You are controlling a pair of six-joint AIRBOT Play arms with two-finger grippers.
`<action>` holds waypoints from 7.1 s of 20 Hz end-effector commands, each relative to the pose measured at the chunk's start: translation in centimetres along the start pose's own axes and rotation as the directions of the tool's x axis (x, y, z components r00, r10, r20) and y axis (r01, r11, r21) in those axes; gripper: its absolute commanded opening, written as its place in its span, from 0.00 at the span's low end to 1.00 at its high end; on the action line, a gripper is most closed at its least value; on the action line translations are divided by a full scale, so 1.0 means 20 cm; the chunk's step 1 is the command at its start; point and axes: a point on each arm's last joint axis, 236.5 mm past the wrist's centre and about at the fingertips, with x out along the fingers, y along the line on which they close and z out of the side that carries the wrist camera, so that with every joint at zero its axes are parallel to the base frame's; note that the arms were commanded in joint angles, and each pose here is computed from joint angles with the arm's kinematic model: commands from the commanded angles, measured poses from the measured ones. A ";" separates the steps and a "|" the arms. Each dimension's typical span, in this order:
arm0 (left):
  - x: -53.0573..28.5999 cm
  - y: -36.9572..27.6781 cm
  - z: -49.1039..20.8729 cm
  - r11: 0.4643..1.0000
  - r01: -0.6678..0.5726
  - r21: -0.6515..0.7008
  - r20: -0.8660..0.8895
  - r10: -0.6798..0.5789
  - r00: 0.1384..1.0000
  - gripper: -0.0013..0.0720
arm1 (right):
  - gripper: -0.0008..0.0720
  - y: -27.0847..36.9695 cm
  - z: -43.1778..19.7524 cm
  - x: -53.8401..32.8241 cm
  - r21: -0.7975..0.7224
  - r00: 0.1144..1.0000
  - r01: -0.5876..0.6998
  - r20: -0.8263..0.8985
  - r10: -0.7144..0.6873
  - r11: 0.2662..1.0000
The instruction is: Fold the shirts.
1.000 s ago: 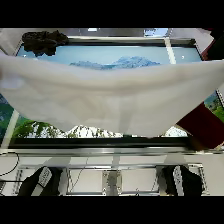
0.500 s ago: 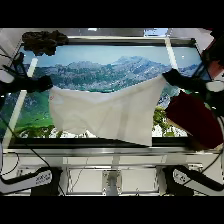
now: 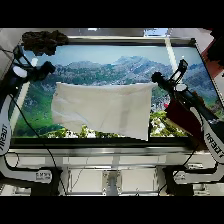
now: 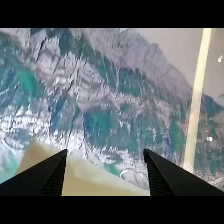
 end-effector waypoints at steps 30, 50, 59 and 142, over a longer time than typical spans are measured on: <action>-0.41 0.66 -1.17 0.978 -0.061 -0.199 -0.357 -0.015 0.934 0.67 | 0.55 -0.19 -0.17 -1.11 -0.001 0.940 -0.042 -0.340 0.039 0.999; -0.32 0.41 -1.13 0.941 0.079 -0.329 -0.380 -0.208 0.901 0.04 | 0.55 -0.14 -1.20 -1.28 0.565 0.686 0.183 -0.660 0.307 0.805; -0.34 0.38 -1.16 0.943 0.107 -0.315 -0.403 -0.235 0.884 0.04 | 0.52 -0.25 -1.39 -1.17 0.750 0.834 0.254 -0.490 0.254 0.611; -0.13 -0.17 -0.24 0.923 -0.011 0.384 -0.243 0.112 0.964 0.04 | 0.04 0.17 0.25 -0.16 -0.298 0.952 -0.032 -0.301 -0.062 0.954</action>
